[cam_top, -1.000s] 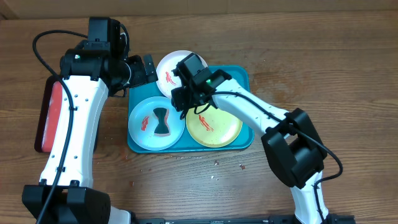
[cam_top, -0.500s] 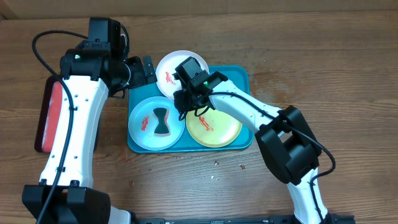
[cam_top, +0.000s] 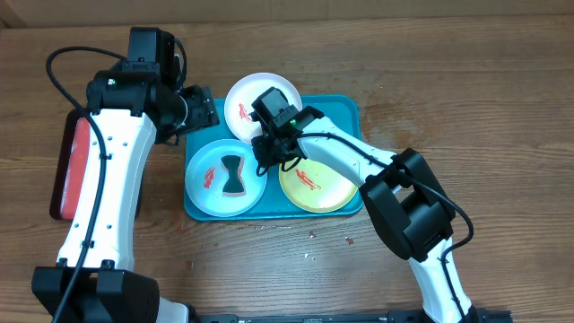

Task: Clean dirty plates on tray and stack at the side
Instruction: 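Hold the light-blue plate with the right gripper and scrub it with the sponge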

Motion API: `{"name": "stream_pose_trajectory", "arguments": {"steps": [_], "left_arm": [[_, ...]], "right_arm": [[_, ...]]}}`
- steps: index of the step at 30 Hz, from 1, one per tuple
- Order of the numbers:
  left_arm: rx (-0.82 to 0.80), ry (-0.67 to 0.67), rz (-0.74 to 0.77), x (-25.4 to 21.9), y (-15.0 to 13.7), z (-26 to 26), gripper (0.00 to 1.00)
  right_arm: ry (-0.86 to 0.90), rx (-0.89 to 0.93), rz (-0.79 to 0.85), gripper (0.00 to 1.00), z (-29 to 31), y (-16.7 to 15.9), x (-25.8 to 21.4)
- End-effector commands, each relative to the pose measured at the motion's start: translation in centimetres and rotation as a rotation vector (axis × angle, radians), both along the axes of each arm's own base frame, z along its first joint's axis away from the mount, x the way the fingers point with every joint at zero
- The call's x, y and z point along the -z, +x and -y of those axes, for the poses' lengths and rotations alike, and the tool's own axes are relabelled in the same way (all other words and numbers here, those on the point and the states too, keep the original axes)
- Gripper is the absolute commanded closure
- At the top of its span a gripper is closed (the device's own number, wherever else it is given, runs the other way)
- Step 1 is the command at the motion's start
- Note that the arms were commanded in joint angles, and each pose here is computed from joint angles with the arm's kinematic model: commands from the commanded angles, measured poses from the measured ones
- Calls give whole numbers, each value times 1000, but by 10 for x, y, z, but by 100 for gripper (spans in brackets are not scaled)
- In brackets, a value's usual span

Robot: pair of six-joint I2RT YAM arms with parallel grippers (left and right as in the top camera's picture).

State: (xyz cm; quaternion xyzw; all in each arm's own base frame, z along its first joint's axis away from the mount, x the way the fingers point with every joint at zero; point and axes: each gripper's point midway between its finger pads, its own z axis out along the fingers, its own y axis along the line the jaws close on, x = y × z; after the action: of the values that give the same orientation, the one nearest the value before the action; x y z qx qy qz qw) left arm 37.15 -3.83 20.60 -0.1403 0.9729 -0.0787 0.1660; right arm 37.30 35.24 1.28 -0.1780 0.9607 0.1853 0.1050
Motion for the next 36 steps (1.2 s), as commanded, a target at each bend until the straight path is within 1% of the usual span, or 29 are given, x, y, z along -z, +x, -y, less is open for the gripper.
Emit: {"name": "stream_pose_trajectory", "arguments": {"steps": [1, 4, 7, 12, 17, 18, 25, 28, 36], "left_arm": [[43, 2, -58, 18, -9, 3, 35], [71, -47, -102, 34, -18, 12, 37], [89, -73, -146, 57, -27, 17, 39], [140, -139, -164, 86, -35, 29, 41], [139, -145, -177, 114, -42, 30, 57], [139, -143, -180, 121, -44, 29, 58], [120, -146, -138, 157, -44, 29, 55], [115, -146, -127, 167, -41, 33, 56], [170, -86, -173, 197, -42, 50, 55]], "right_arm": [[-10, 15, 12, 76, -1, 5, -1], [-15, 37, -12, 80, 1, 2, 0], [-22, 39, -22, 79, 3, -1, 1], [-32, 37, -43, 78, 5, -5, 2], [-27, 43, -50, 78, 5, -6, 2], [-26, 49, -53, 78, 5, -6, 2], [-14, 44, -59, 78, 3, -7, 1], [-13, 44, -59, 78, 3, -7, 1], [-15, 44, -60, 76, 3, -7, 1]]}}
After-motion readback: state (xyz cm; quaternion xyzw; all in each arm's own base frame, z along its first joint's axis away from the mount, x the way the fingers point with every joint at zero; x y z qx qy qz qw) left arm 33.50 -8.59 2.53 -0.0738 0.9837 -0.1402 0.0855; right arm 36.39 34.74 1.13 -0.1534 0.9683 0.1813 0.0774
